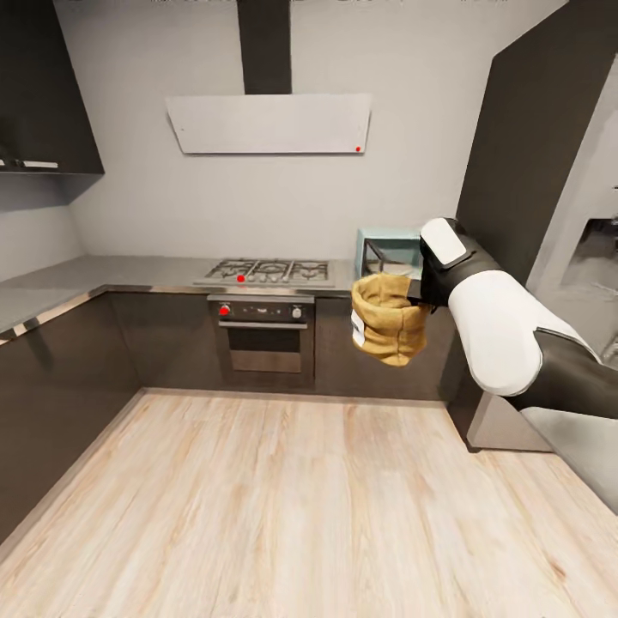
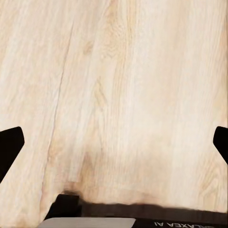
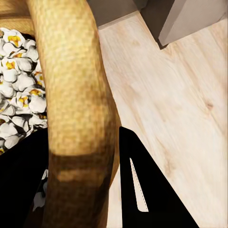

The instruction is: In the kitchen, take the popcorn bag from the countertop, put it into the microwave, and heat it until the popcorn is cooked so the cooked popcorn ends up inside the bag.

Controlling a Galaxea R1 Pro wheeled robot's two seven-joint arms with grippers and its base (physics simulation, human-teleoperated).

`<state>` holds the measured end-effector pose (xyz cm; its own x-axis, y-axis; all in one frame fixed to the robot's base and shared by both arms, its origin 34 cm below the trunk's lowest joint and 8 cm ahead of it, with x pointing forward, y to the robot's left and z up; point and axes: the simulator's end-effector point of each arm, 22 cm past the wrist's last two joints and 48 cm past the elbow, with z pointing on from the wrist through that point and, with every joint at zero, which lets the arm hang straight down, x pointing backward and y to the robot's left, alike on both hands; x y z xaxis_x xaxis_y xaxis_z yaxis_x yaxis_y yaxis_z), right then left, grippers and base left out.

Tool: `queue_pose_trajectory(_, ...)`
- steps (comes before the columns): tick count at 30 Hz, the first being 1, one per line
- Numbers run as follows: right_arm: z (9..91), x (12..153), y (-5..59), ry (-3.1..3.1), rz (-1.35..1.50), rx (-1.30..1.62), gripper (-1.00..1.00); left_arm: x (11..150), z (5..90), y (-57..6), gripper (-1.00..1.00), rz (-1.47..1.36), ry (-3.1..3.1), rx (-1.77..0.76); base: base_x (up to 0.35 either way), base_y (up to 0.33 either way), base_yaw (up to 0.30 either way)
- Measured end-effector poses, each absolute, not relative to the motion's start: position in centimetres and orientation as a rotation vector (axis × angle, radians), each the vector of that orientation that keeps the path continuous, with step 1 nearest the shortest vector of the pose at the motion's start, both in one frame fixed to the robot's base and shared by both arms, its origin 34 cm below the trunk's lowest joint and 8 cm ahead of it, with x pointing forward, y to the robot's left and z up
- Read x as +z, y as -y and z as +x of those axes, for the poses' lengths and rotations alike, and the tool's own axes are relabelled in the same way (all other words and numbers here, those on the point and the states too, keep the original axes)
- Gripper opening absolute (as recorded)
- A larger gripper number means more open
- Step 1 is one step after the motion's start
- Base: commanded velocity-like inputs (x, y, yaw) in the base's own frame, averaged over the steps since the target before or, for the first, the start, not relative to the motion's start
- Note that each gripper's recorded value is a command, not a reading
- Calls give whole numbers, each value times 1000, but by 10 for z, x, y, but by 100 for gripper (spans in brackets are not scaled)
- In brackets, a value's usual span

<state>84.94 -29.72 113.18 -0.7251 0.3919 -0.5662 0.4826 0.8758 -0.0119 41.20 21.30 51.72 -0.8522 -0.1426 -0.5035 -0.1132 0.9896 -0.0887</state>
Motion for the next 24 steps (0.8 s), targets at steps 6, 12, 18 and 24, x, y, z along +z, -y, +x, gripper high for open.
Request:
queue_pose_trajectory(6,849,1128,297,-2479,630,-212,-100,517,412,-213,100,-182,-2601,-75,-78,-330,0)
queue_pose_trajectory(12,849,1122,293,-2486,621,-193,-100,517,412,-215,100,-188,-2599,-72,14,-345,0)
queue_pose_trajectory(18,855,1122,289,-2481,603,-137,-100,517,411,-219,100,-195,-2599,-66,128,-346,0)
queue_pose_trajectory(24,861,1122,292,-2462,555,-126,-100,517,411,-219,100,-195,-2599,-65,155,-341,0)
